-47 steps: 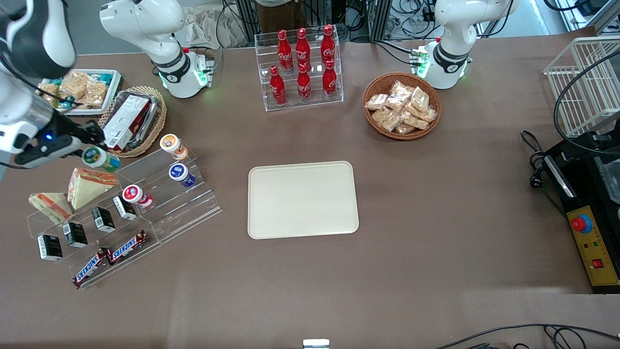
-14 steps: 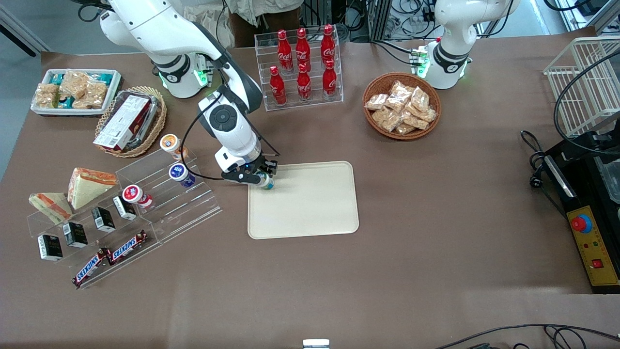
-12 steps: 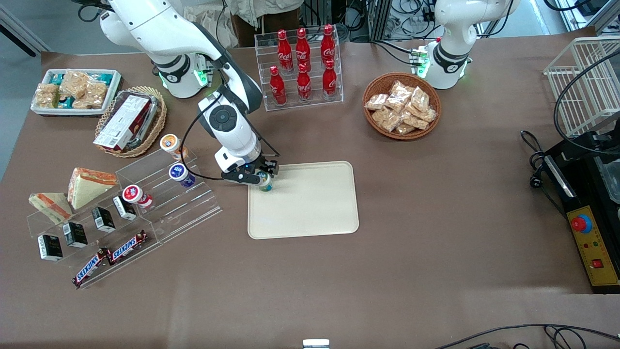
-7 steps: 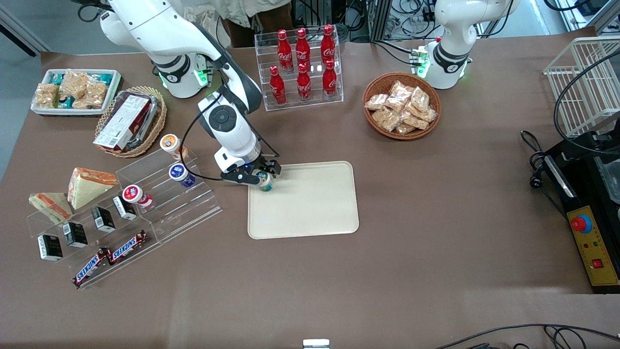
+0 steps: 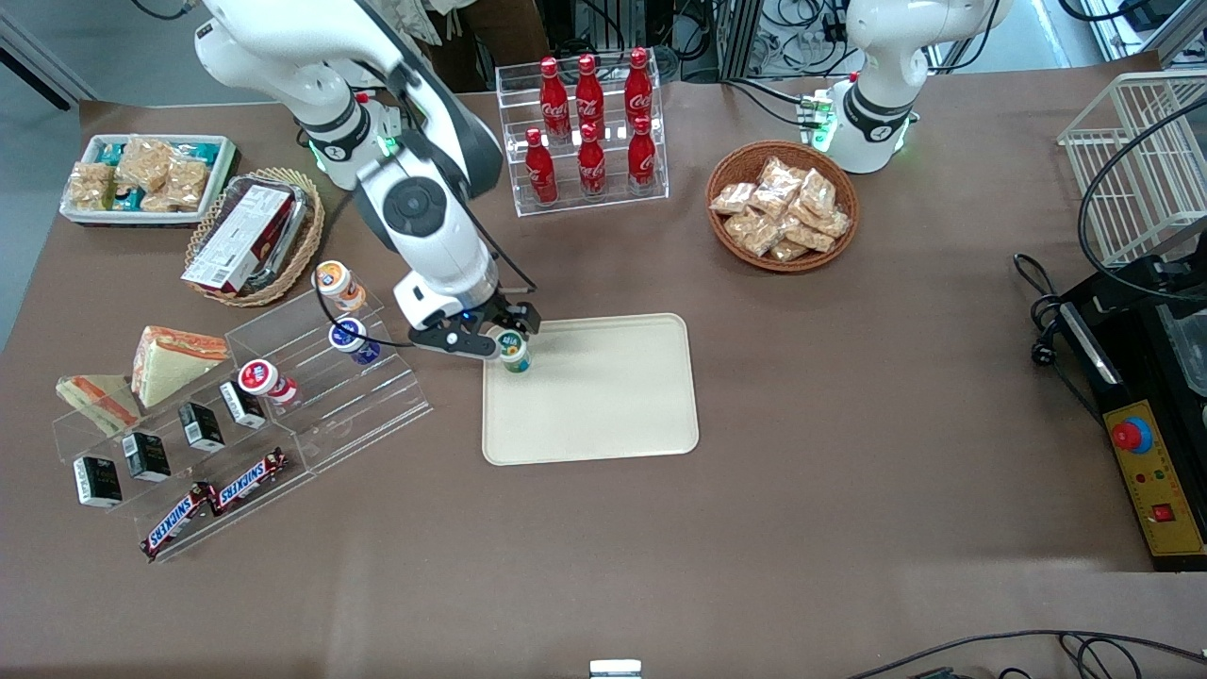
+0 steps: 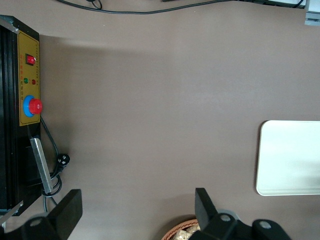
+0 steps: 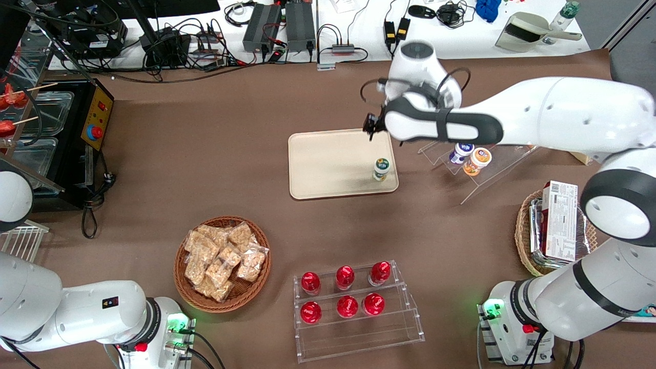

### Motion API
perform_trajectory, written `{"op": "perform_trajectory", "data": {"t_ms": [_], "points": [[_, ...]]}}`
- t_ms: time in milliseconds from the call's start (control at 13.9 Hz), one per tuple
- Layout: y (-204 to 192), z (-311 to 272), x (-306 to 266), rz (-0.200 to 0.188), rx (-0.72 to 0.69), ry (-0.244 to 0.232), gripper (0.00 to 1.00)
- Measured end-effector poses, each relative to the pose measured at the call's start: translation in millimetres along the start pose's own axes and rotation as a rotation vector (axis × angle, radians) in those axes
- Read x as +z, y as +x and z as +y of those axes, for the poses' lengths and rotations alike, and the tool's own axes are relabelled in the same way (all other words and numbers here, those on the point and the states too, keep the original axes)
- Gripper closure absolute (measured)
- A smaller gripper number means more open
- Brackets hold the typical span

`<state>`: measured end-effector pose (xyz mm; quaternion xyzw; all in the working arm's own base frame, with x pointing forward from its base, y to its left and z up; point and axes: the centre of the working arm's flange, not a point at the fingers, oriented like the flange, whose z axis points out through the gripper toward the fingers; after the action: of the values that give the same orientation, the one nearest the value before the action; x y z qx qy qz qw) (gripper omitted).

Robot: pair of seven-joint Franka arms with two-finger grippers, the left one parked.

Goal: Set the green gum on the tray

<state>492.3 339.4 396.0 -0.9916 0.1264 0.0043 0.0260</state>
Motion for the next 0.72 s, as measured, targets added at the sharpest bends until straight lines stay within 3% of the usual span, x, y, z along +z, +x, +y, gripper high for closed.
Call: {"op": "perform_trajectory", "data": {"t_ms": [361,505,722], "points": [[20,15,-175,-0.022,-0.074,-0.033,0.0],[43,58,-221,0.003,-0.168,-0.024,0.0],[95,167,-262,0.048,-0.29,-0.021,0.0]]}}
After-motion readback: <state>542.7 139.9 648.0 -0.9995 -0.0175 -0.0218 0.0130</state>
